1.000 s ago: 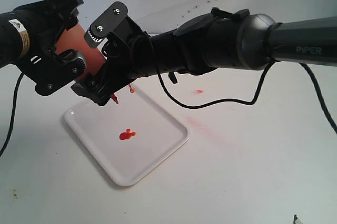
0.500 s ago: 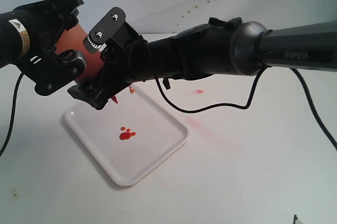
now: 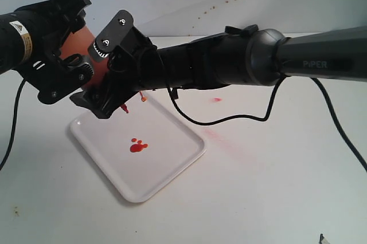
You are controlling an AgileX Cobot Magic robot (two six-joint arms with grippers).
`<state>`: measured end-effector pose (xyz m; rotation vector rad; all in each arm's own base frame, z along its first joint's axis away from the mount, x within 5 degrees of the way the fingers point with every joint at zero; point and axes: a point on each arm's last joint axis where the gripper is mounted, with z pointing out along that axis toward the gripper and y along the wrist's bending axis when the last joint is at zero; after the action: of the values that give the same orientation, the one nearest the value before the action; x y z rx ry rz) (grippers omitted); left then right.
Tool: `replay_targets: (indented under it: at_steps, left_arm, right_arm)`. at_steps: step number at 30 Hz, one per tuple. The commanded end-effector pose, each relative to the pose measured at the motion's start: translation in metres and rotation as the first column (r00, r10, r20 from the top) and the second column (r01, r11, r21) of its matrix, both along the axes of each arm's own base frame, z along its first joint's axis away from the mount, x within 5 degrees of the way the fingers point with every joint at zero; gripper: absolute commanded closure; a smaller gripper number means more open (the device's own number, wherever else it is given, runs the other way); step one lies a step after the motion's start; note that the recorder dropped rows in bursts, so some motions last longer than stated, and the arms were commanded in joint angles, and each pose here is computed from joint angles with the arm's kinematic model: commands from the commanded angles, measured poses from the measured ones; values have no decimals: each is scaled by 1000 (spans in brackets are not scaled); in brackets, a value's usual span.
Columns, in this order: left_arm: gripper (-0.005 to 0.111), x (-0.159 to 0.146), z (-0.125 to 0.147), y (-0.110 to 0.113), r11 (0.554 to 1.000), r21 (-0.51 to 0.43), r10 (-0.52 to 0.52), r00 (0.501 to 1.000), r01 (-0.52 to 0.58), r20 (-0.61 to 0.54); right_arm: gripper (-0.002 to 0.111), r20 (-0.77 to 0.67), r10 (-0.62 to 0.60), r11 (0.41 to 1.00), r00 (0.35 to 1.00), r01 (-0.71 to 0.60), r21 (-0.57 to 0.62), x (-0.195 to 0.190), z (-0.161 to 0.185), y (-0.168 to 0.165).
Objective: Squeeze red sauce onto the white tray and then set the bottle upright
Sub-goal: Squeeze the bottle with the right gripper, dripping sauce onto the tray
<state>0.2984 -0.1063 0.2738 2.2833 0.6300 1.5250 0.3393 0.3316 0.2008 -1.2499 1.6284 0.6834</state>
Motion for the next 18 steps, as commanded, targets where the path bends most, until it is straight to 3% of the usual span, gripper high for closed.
replay_targets:
  at_steps: [1,4,18]
  left_arm:
    - [107,0,6,0,1000,-11,18,1000,-17,21]
    - [107,0,6,0,1000,-11,18,1000,-17,21]
    - [107,0,6,0,1000,-12,16,1000,-16,21]
  right_arm:
    - [65,12,-14,1000,1000,14,5,1,4,0]
    - [108,9,-14,1000,1000,14,7,1,5,0]
    - [106,0,-20,1000,1000,20,10,2,5,-1]
